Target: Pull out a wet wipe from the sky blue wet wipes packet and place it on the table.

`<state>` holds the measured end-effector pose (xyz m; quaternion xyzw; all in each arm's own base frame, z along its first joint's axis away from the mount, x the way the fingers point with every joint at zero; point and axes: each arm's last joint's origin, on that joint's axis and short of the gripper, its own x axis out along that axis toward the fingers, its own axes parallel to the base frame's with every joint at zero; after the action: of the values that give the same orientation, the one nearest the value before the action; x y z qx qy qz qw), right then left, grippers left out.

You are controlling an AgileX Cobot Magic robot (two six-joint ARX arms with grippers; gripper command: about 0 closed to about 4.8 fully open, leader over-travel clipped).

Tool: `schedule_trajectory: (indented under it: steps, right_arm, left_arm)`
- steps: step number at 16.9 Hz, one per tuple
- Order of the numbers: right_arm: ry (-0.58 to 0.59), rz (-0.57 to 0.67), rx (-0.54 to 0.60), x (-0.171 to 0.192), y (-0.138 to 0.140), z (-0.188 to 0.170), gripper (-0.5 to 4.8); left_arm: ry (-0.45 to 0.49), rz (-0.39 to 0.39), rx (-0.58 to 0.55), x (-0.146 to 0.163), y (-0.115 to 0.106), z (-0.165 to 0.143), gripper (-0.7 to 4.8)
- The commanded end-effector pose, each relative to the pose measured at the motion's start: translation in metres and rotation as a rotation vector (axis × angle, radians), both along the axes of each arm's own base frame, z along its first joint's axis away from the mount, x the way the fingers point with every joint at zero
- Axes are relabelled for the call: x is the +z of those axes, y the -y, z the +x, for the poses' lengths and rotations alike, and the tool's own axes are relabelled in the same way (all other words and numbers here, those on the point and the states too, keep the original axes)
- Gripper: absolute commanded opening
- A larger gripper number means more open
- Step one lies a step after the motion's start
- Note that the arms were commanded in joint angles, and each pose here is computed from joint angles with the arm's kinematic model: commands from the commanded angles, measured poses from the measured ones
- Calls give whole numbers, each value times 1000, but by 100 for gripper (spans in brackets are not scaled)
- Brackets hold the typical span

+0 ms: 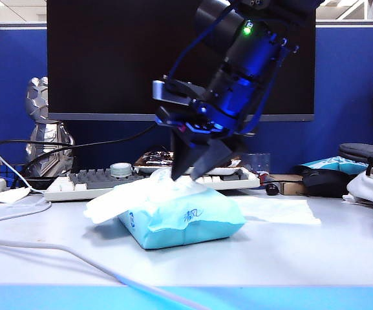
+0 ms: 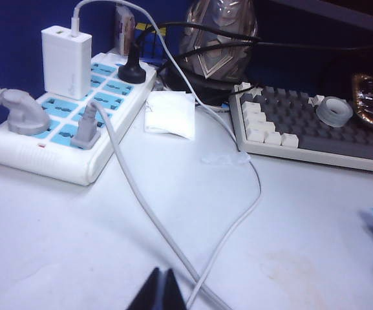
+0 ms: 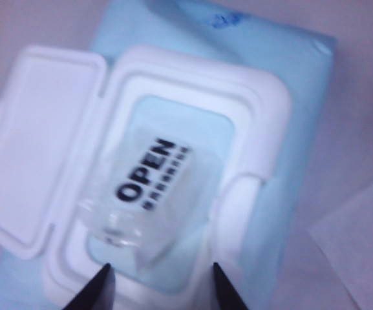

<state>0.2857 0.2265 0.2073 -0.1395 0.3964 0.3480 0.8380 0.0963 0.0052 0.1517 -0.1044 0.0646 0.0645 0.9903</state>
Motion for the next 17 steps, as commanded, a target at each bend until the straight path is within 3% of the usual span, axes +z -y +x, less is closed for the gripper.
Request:
schedule_trajectory:
  steps: [1,6,9,17]
  right_arm:
    - [6,43,29,2,-3,1,198]
    - [2,66,40,3,-4,1,196]
    - [12,73,40,4,-5,2,148]
    - [-43,69,45,-11,-18,12,147]
  left_arm:
    - [5,4,-1,0,0,0,-3]
    - [5,4,-1,0,0,0,-3]
    - [4,4,-1,0,0,0,-3]
    - [4,4,-1,0,0,0,-3]
